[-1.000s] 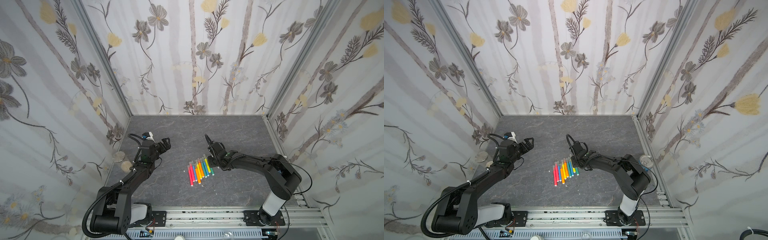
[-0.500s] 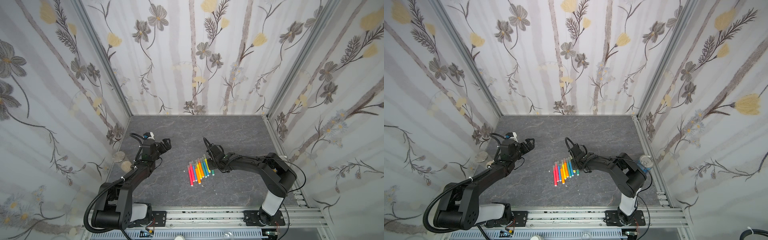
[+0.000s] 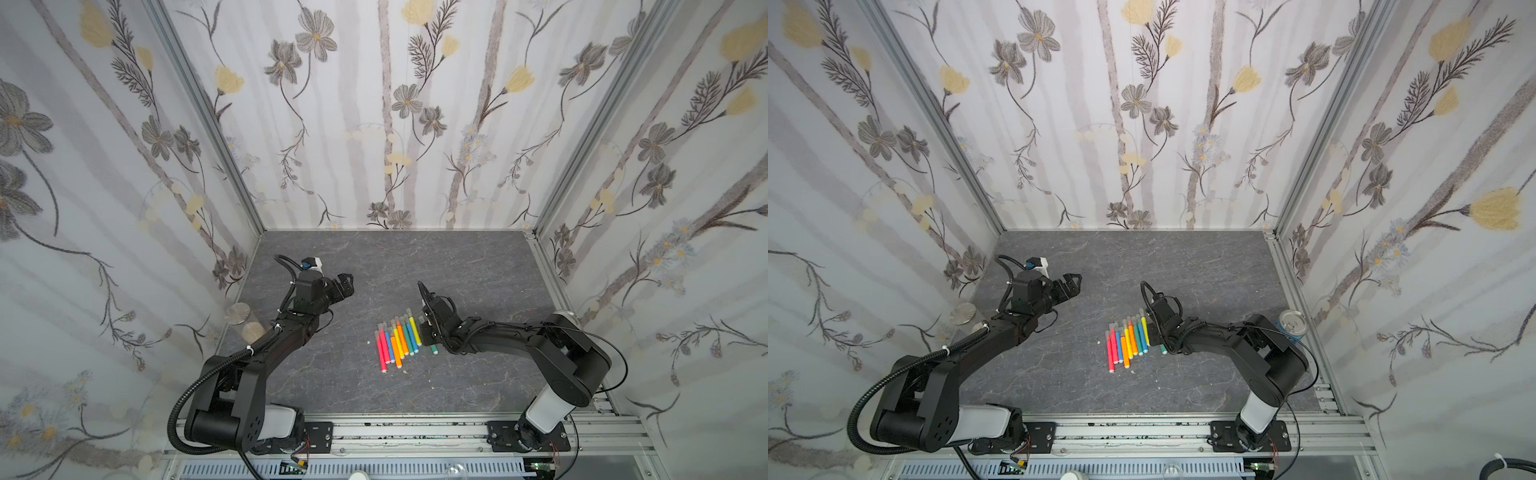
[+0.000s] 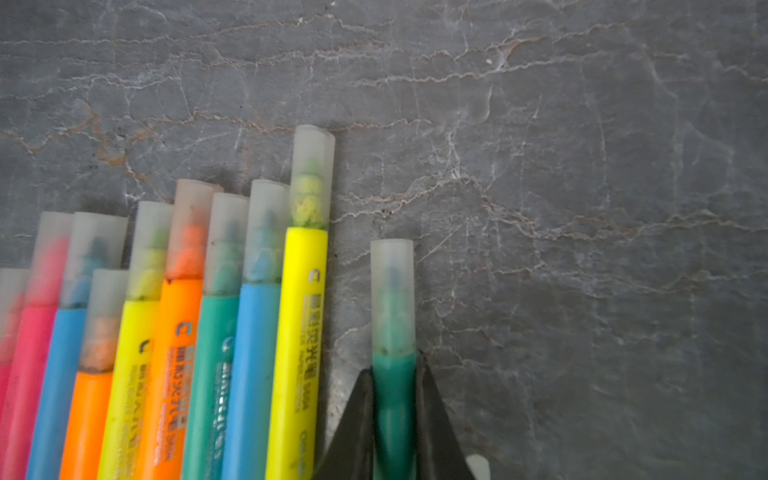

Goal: Open the pen caps
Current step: 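Lift the green highlighter toward the left gripper while it approaches the cap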

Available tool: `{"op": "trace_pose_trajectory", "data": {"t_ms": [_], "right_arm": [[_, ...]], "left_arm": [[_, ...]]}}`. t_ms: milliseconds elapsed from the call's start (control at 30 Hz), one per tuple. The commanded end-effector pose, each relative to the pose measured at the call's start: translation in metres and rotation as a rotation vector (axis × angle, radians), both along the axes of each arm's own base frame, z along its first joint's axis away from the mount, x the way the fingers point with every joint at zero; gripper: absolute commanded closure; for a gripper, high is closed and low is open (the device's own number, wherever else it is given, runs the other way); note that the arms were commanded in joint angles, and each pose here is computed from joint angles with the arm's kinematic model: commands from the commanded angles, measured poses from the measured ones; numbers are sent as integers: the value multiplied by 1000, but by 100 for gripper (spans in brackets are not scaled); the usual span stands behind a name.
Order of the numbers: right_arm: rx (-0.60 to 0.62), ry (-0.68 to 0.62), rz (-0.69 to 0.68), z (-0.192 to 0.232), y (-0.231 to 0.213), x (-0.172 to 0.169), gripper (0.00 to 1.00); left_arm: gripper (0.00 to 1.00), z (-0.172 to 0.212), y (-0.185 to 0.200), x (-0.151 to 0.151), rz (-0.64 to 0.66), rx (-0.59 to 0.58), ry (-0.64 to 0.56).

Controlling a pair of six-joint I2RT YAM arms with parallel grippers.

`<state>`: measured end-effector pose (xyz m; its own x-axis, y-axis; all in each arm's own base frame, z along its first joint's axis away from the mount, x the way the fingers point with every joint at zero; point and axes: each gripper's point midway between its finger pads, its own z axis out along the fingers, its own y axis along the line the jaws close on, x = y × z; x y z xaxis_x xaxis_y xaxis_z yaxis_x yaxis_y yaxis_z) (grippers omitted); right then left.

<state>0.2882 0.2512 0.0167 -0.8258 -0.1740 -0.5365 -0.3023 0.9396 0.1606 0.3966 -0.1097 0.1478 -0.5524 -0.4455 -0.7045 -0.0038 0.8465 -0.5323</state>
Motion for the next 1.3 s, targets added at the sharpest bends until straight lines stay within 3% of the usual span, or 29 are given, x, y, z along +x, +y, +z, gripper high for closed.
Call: {"op": "trace_pose_trajectory", "data": {"t_ms": [0, 100, 267, 467, 767, 1267], "right_arm": [[-36, 109, 15, -11, -12, -25, 91], [-30, 89, 33, -5, -18, -29, 93], [75, -39, 85, 49, -13, -21, 94], [140, -147, 129, 85, -17, -18, 92], [207, -253, 90, 120, -26, -5, 93], [263, -329, 74, 142, -24, 6, 93]], "left_arm": [[0, 5, -17, 2, -56, 14, 7], [0, 10, -50, 0, -170, -8, 22], [1, 10, -112, -16, -380, -79, 64], [8, 15, -178, -44, -567, -162, 98], [19, 26, -237, -67, -702, -266, 120], [36, 39, -270, -70, -764, -366, 109]]}}
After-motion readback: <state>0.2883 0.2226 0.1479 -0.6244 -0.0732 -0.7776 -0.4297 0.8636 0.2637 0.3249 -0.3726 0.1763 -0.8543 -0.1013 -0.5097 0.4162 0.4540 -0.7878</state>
